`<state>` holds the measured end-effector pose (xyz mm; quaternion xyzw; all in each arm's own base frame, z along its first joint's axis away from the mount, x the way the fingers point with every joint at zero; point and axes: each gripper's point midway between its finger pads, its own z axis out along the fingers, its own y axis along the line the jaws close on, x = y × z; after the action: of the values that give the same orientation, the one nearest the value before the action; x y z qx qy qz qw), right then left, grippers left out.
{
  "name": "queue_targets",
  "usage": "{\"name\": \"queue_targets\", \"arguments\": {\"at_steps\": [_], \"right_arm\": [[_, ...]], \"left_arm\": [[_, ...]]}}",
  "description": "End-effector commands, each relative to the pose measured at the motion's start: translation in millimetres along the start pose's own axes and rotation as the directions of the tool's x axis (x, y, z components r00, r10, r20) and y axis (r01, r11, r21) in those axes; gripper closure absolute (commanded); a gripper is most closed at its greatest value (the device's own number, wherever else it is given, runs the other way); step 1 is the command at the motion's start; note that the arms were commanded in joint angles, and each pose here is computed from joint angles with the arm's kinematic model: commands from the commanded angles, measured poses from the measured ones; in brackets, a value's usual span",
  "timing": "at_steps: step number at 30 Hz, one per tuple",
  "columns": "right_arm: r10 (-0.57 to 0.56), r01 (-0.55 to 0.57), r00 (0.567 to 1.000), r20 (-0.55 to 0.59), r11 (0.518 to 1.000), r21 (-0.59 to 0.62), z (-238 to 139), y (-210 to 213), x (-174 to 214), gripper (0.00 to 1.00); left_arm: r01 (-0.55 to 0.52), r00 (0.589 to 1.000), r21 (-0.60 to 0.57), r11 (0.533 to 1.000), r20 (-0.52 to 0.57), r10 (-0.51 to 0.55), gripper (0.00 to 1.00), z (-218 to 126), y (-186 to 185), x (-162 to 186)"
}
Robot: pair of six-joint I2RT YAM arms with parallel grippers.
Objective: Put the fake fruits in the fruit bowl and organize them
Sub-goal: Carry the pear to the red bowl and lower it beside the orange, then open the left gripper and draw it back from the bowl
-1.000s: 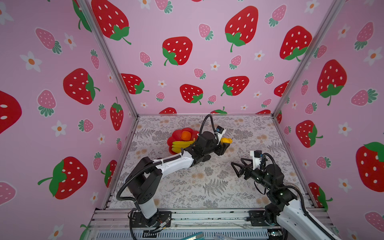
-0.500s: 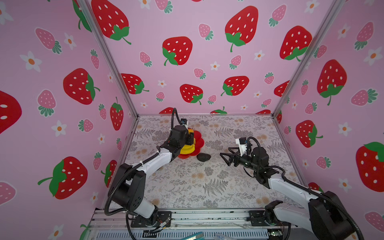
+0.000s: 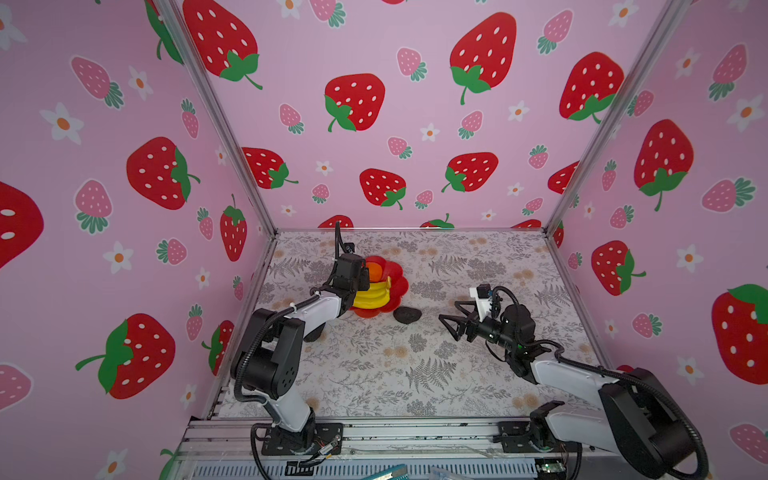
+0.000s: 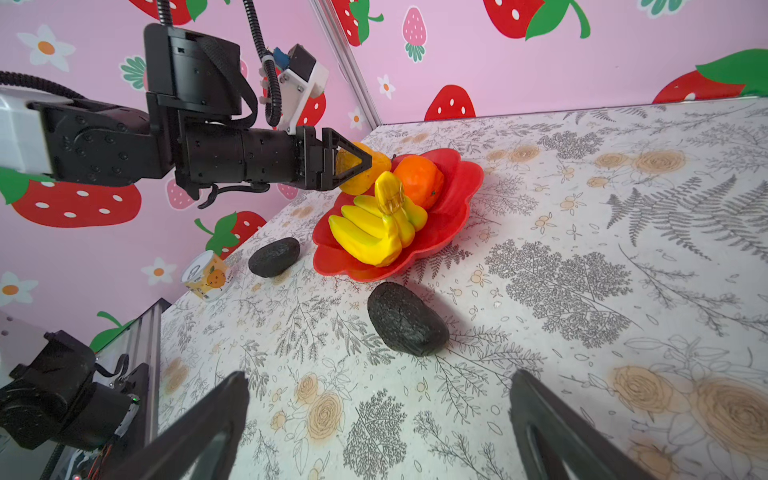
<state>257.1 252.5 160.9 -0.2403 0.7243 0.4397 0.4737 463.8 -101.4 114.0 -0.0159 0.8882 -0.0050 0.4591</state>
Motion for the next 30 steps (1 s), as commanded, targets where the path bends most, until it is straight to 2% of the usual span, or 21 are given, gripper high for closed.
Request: {"name": "queue_targets", "arguments": {"at_steps": [1,21,25,30], "right_arm": [[-0.026,0.028,0.998,0.052,0.999,-0.04,1.4,7.9,-11.2,0.01],[-0.029,0.031,0.998,0.052,0.999,-0.033,0.5,6.6,-11.4,0.01],[-0.027,0.029,0.998,0.049,0.999,-0.034,0.8,6.4,-10.5,0.01],[-0.024,0.027,0.998,0.05,0.999,-0.042,0.9,7.7,-10.8,0.01]], "left_arm": [[0.035,0.997,-0.011,0.999,0.071,-0.034,0.38,5.8,1.8,-26.2],[0.029,0.998,-0.026,0.999,0.048,-0.028,0.34,48.5,3.3,-22.5],[0.022,0.999,-0.013,1.0,0.026,-0.022,0.29,48.2,1.3,-15.1],[0.03,0.999,-0.027,0.999,0.012,-0.029,0.14,39.5,4.9,-12.2]]}}
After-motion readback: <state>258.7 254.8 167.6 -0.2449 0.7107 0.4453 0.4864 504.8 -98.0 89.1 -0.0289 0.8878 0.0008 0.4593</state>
